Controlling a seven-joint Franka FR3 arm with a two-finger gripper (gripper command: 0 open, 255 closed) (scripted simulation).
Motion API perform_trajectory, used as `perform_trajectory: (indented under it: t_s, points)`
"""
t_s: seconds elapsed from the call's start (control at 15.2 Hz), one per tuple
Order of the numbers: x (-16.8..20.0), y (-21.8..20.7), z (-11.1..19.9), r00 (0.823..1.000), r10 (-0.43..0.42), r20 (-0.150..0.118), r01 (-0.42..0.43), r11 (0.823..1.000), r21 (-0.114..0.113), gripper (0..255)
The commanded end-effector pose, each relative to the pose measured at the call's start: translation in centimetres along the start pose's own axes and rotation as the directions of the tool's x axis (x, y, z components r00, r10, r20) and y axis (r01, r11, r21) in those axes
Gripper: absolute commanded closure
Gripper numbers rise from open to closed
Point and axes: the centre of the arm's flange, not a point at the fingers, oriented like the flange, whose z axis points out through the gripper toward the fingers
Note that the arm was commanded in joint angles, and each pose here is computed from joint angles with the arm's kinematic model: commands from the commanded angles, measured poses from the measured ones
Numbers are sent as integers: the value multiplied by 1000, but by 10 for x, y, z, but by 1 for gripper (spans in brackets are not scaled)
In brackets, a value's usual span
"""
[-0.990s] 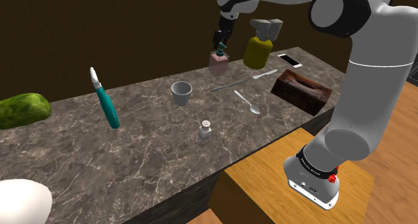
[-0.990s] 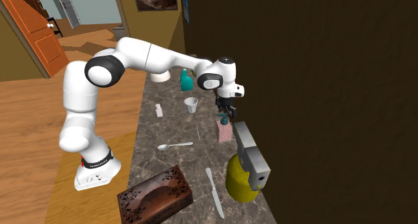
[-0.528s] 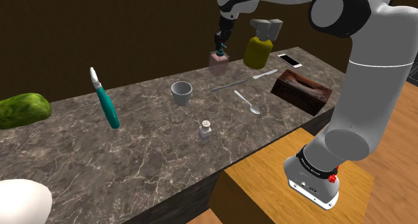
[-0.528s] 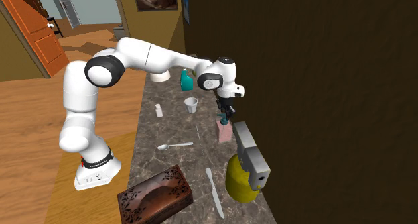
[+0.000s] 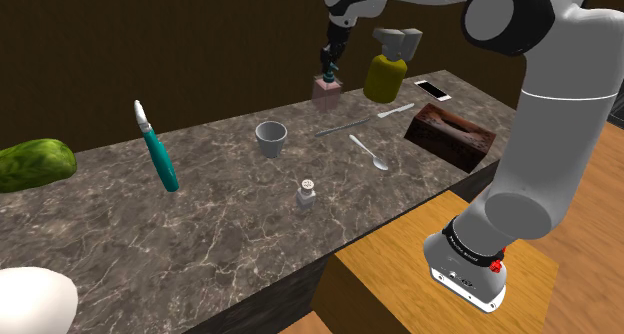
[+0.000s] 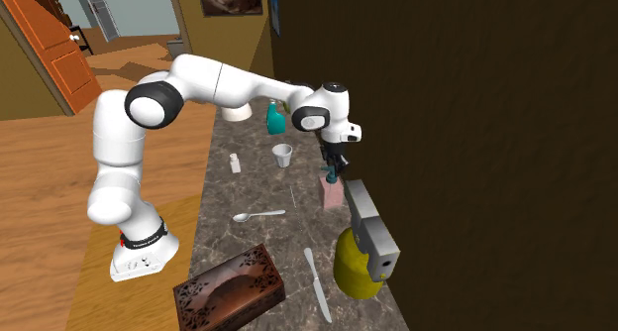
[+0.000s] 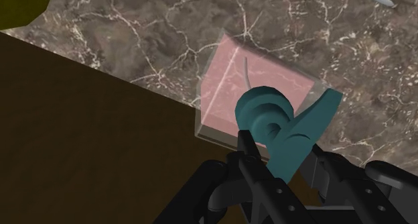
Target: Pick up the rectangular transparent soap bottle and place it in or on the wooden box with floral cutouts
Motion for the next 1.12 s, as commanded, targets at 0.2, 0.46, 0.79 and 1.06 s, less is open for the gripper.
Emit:
perform_trajectory:
  t_s: [0.2, 0.46, 0.79, 1.06]
  points:
    - [2, -1, -26, 1000, 0, 0, 0, 1000, 0, 255]
    - [5, -1, -47, 1000, 0, 0, 0, 1000, 0, 255]
    - [7, -2, -73, 1000, 0, 0, 0, 1000, 0, 255]
    - [10, -3, -94, 1000, 0, 0, 0, 1000, 0, 255]
